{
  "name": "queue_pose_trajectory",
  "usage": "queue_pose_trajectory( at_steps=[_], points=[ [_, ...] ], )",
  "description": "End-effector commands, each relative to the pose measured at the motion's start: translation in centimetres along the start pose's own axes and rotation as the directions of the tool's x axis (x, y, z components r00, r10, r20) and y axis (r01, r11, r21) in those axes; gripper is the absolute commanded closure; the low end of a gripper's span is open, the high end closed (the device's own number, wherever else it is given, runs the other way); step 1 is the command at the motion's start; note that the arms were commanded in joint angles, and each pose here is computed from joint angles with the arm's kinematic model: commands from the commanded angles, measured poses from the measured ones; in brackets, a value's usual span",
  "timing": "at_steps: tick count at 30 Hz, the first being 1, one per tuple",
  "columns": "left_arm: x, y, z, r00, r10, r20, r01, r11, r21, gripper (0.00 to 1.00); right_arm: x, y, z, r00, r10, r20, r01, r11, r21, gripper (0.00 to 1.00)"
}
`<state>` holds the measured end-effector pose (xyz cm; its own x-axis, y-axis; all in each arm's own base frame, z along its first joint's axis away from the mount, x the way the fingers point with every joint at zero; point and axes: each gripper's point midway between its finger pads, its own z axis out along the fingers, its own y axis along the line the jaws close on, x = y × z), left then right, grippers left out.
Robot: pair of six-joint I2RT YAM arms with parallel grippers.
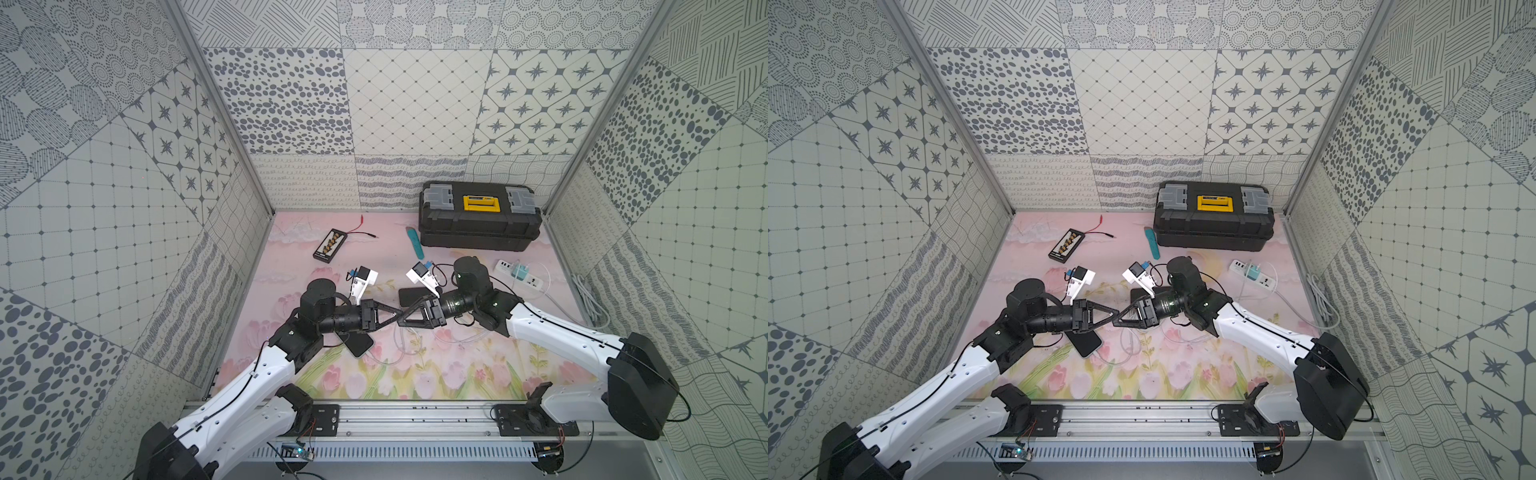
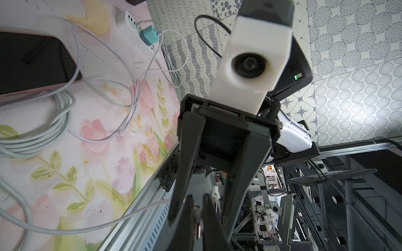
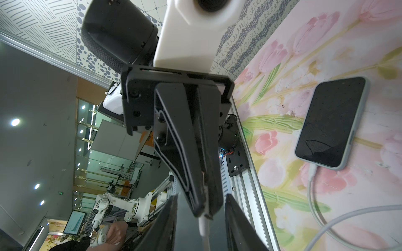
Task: Plug the charging cable into the phone
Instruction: Pick up the charging cable from the center of the board.
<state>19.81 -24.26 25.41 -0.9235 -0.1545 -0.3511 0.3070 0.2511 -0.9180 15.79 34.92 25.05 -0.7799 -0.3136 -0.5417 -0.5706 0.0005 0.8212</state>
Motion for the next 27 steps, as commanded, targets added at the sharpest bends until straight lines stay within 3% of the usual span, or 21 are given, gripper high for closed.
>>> queue_pose_trajectory(
  at_steps=[1, 10, 27],
  points=[
    [0.31, -0.97, -0.03, 0.998, 0.051, -0.027, -0.05, 0.998, 0.036, 1.0, 0.48, 0.26, -0.17, 0.999, -0.032, -0.011, 0.032, 0.999, -0.021, 0.67],
    [0.83, -0.56, -0.22, 0.999, 0.046, -0.028, -0.045, 0.998, 0.035, 1.0, -0.19, 0.51, -0.07, 0.999, -0.036, -0.002, 0.036, 0.999, -0.03, 0.73],
    [0.81, -0.16, -0.04, 0.999, 0.036, -0.03, -0.035, 0.999, 0.028, 1.0, -0.26, 0.33, 0.05, 0.999, -0.033, -0.007, 0.033, 0.999, -0.035, 1.0]
  ],
)
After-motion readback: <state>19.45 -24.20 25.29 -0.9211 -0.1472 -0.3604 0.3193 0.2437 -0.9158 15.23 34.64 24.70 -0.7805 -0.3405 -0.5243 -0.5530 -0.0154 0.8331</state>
